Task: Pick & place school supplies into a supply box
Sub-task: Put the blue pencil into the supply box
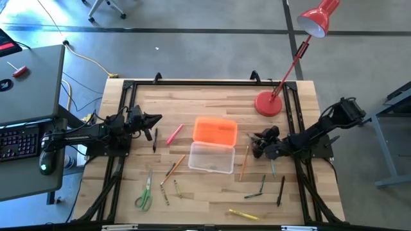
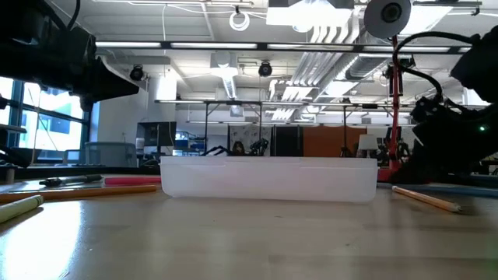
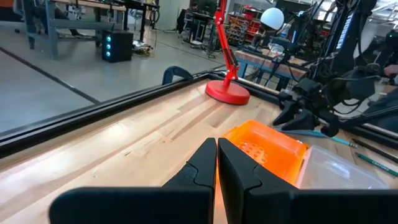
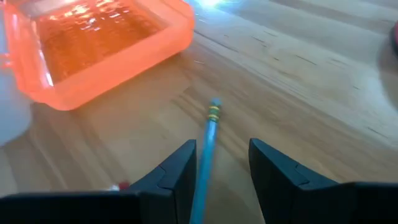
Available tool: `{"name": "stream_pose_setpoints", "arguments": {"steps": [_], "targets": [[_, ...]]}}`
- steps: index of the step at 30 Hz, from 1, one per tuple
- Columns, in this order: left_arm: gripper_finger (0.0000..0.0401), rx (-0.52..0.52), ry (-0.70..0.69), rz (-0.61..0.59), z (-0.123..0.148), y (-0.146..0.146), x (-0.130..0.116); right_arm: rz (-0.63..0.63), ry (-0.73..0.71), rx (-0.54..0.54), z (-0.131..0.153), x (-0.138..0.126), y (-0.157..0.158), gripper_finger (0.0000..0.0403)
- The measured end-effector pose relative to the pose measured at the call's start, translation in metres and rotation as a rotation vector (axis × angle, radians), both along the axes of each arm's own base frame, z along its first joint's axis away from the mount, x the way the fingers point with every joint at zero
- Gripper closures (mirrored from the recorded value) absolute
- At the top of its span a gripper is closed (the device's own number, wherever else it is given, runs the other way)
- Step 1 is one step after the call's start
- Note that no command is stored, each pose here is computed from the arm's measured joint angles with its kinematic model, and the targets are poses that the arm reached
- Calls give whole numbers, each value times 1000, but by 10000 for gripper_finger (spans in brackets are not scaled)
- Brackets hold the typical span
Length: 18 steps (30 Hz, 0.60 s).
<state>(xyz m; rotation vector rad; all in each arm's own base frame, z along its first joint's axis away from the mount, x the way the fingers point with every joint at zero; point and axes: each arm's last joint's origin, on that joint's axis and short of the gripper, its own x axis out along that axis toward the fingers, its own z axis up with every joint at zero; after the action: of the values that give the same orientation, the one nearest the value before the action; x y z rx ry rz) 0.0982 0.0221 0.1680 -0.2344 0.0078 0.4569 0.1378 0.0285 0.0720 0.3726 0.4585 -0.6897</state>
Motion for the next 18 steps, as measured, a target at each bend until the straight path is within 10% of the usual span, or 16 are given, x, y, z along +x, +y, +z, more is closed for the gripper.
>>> {"name": "stream_pose_setpoints", "arguments": {"steps": [18], "targets": [[357, 0, -1, 4, 0, 0, 0, -89, 229, -71, 6, 49, -12, 277]]}}
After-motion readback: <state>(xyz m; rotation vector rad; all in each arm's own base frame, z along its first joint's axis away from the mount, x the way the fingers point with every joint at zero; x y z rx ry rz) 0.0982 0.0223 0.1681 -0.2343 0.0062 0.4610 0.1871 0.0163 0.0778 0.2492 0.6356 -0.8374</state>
